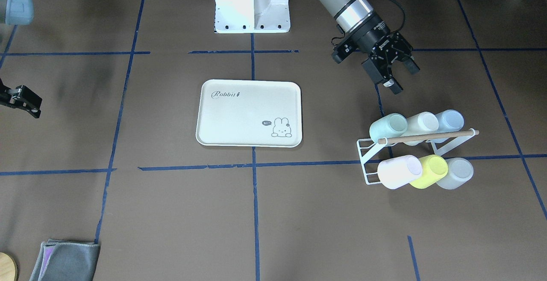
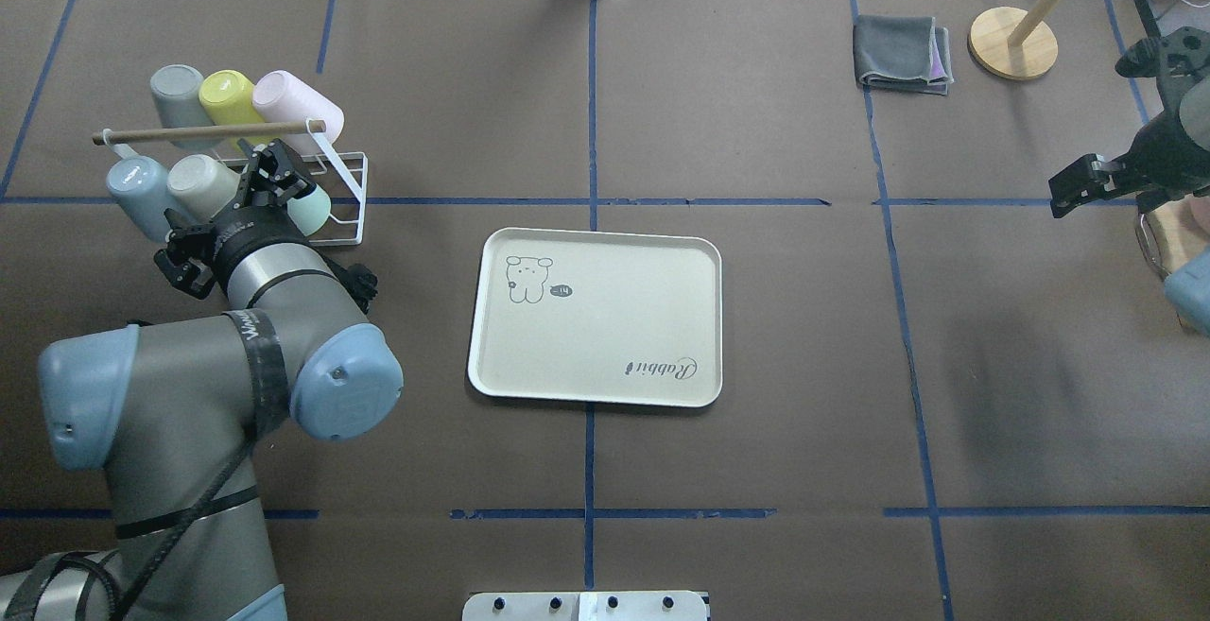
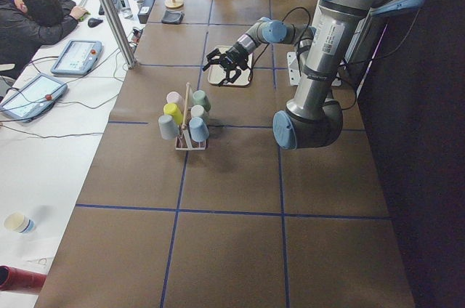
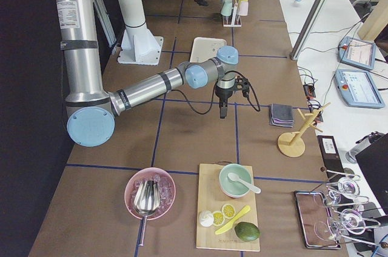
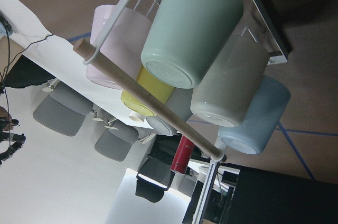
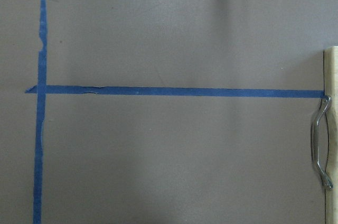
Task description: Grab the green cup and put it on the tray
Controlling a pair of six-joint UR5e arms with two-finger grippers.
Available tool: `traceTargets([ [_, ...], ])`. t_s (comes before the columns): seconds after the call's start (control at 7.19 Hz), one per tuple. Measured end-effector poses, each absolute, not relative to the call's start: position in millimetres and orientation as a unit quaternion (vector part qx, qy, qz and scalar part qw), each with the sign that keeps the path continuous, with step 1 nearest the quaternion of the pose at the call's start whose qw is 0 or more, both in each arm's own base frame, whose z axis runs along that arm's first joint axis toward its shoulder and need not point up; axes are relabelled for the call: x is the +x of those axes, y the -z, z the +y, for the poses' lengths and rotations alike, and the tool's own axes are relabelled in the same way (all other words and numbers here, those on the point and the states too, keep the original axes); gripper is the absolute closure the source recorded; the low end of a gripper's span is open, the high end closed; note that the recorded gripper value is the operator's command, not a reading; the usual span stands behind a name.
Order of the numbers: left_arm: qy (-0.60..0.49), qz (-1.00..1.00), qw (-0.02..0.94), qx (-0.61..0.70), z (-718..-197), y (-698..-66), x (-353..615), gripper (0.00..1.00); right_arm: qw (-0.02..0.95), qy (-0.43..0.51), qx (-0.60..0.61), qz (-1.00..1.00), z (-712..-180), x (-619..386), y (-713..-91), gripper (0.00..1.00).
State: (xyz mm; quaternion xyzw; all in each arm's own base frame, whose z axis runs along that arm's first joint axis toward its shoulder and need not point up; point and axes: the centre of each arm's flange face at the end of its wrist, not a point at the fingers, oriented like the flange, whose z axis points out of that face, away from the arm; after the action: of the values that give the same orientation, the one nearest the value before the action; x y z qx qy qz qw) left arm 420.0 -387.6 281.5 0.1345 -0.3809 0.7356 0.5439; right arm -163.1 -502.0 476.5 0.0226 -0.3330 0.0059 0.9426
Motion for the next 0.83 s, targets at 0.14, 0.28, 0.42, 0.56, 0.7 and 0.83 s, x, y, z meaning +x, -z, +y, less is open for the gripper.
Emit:
traceTargets([
  [0.14, -0.743, -0.387, 0.533, 0.123, -390, -286, 440, 0.01, 0.943, -0.006, 0.022, -0.333, -502, -163, -477, 0.00],
  [0.28, -0.745, -0.393, 0.526, 0.114, -393, -291, 454, 0.01, 0.943, -0.007, 0.021, -0.332, -503, -163, -478, 0.00],
  [0.42, -0.746, -0.402, 0.520, 0.105, -397, -298, 464, 0.01, 0.943, -0.007, 0.019, -0.331, -504, -164, -480, 0.00],
  [0.56, -0.747, -0.412, 0.513, 0.096, -401, -309, 474, 0.00, 0.943, -0.008, 0.018, -0.331, -505, -165, -481, 0.00],
  [0.7, -0.747, -0.421, 0.506, 0.090, -404, -321, 487, 0.00, 0.944, -0.008, 0.018, -0.331, -507, -165, -482, 0.00],
  [0.83, -0.747, -0.429, 0.500, 0.086, -406, -333, 499, 0.00, 0.944, -0.009, 0.017, -0.331, -507, -166, -482, 0.00],
])
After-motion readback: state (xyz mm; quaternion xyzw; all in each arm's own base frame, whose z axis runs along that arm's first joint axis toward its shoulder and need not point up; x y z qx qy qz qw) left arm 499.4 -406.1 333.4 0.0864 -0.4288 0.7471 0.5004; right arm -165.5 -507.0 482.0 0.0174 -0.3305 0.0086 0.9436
